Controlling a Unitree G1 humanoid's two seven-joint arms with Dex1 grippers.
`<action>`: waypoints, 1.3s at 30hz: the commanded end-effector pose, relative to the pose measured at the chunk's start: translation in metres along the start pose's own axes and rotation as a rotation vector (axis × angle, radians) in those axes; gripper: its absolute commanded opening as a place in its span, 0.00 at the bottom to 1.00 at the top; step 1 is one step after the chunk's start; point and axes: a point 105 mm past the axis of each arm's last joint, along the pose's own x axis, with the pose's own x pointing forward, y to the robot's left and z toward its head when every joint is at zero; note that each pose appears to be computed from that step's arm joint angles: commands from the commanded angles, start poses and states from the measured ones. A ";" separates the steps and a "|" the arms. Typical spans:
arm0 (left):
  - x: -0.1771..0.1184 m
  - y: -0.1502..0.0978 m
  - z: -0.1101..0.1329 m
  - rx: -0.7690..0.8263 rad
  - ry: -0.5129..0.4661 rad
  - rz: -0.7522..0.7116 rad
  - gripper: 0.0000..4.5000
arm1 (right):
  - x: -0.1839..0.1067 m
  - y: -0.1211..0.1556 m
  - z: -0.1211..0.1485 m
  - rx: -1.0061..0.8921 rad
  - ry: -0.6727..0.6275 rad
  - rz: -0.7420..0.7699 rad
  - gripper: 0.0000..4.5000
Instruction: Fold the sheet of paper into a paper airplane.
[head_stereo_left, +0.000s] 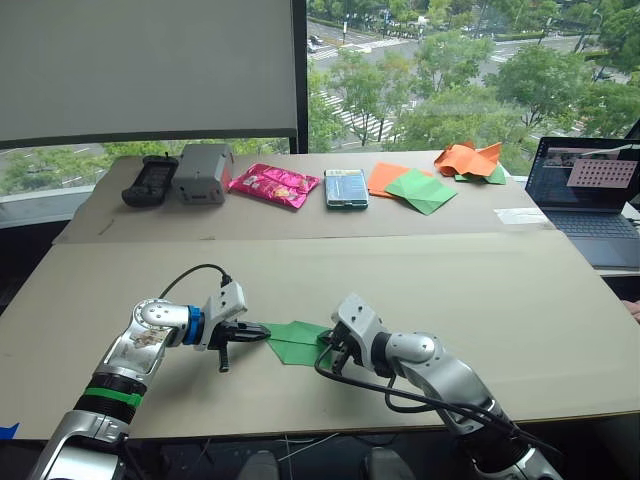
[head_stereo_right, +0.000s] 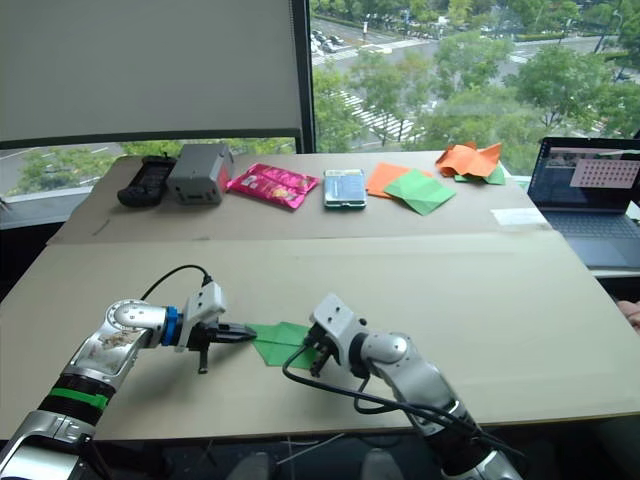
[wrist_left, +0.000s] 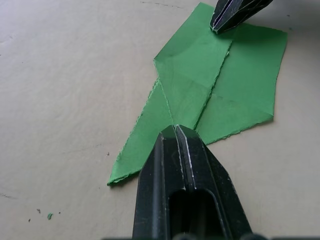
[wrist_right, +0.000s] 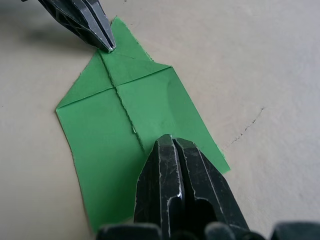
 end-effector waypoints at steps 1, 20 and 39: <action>-0.017 0.008 0.015 -0.082 -0.106 0.071 0.00 | -0.002 -0.005 -0.004 0.006 0.004 -0.018 0.00; -0.032 -0.026 0.035 -0.146 -0.208 0.068 0.00 | -0.040 -0.018 0.051 0.034 -0.219 -0.046 0.66; -0.031 -0.024 0.035 -0.140 -0.217 0.058 0.00 | -0.024 -0.024 0.024 0.087 -0.152 0.031 0.34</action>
